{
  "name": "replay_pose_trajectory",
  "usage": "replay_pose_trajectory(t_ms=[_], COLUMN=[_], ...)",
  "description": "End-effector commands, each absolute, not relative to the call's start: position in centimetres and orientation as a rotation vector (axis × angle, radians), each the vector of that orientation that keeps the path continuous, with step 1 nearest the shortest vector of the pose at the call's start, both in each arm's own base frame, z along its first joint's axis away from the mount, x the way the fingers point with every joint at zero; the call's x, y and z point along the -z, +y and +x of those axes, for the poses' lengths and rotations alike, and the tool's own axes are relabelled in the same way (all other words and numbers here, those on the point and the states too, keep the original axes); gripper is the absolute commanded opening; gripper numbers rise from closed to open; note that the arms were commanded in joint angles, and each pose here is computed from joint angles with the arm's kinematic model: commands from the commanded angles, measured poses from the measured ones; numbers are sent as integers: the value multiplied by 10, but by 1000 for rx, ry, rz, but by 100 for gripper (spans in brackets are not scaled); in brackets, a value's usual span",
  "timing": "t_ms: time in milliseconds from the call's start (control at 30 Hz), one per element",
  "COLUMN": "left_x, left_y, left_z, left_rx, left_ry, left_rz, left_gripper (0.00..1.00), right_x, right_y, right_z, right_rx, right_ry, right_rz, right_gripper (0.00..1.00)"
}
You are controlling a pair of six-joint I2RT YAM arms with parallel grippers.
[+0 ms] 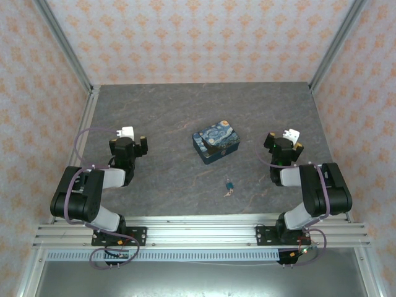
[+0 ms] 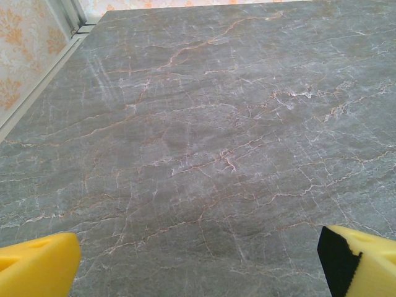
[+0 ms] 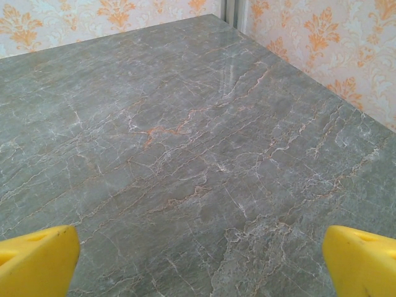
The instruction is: Unlock a padlock with a key
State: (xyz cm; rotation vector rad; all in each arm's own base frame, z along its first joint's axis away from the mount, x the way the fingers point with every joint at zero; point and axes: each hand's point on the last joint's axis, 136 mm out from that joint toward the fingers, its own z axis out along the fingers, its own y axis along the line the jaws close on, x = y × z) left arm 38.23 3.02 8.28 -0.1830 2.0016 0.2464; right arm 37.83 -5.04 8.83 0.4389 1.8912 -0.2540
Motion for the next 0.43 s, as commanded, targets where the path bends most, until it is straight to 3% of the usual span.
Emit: replay_pose_trajectory(t_ms=[0,400], left_x=[-95,-95], left_y=[30,30], left_z=[391,391], left_rx=[-227,-228], left_ry=[1959,1959], left_rz=[-199,-198], left_gripper=[100,100], right_x=[-96,-94], right_y=[-50,-46], right_z=[383,385], right_rx=[242,230], right_ry=[1873,1889], right_rz=[438,412], right_gripper=[100,100])
